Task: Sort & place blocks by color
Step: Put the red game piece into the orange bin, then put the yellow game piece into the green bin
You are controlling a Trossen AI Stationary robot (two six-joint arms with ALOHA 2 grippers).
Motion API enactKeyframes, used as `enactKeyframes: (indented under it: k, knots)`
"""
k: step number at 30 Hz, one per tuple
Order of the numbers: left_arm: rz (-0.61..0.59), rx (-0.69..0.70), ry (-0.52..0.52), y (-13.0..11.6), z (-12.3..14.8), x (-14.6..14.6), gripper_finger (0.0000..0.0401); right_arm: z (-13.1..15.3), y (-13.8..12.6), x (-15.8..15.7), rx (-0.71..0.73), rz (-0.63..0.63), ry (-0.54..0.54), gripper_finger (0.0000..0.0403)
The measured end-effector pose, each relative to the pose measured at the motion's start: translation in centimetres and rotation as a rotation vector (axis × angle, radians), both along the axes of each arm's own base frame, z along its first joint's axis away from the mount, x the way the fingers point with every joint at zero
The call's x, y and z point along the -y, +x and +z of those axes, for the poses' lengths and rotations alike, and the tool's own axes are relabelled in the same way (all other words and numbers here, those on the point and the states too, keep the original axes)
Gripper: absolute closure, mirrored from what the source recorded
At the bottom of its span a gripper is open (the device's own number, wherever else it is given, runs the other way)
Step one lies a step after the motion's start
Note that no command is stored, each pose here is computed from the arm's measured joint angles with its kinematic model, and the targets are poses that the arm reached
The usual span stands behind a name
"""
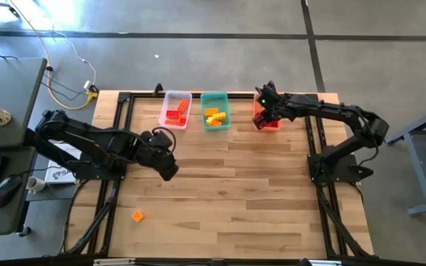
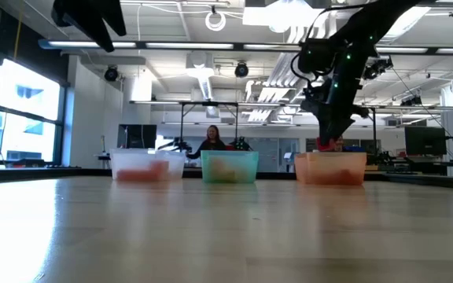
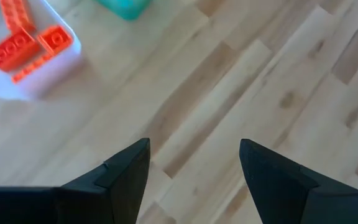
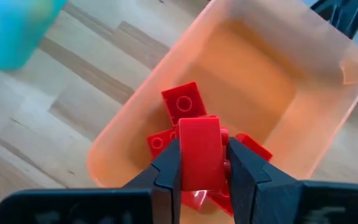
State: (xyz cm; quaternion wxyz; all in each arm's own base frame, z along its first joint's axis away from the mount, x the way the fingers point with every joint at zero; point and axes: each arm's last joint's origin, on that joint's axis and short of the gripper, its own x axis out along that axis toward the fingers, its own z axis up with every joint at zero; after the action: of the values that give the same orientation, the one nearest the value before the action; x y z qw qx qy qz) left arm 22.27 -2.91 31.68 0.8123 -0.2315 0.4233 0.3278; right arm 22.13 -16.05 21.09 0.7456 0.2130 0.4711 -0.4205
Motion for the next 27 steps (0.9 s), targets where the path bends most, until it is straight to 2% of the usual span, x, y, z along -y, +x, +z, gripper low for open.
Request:
enactKeyframes:
  k: [6,10,15,22,27]
  knots:
    - [0.012,-0.068,-0.067,-0.9,-1.8,1.6,0.0165,-0.1,-1.0,1.3,0.039,-0.037,0.05,0.0311]
    - [0.001,-0.112,-0.127,-1.7,-3.4,3.3,0.0165,-0.1,-1.4,1.8,0.045,-0.011,0.071,0.0297]
    - [0.043,-0.145,-0.218,-2.7,-4.8,5.2,0.0165,-0.1,-1.6,2.1,0.048,0.017,0.083,0.0282]
    - [0.114,-0.218,-0.405,-4.0,-5.6,7.3,0.0165,0.0,-1.5,2.3,0.071,0.02,0.078,0.0226]
    - [0.19,-0.325,-0.518,-5.2,-6.7,8.4,0.0165,0.1,-1.3,2.5,0.093,0.019,0.061,0.0193]
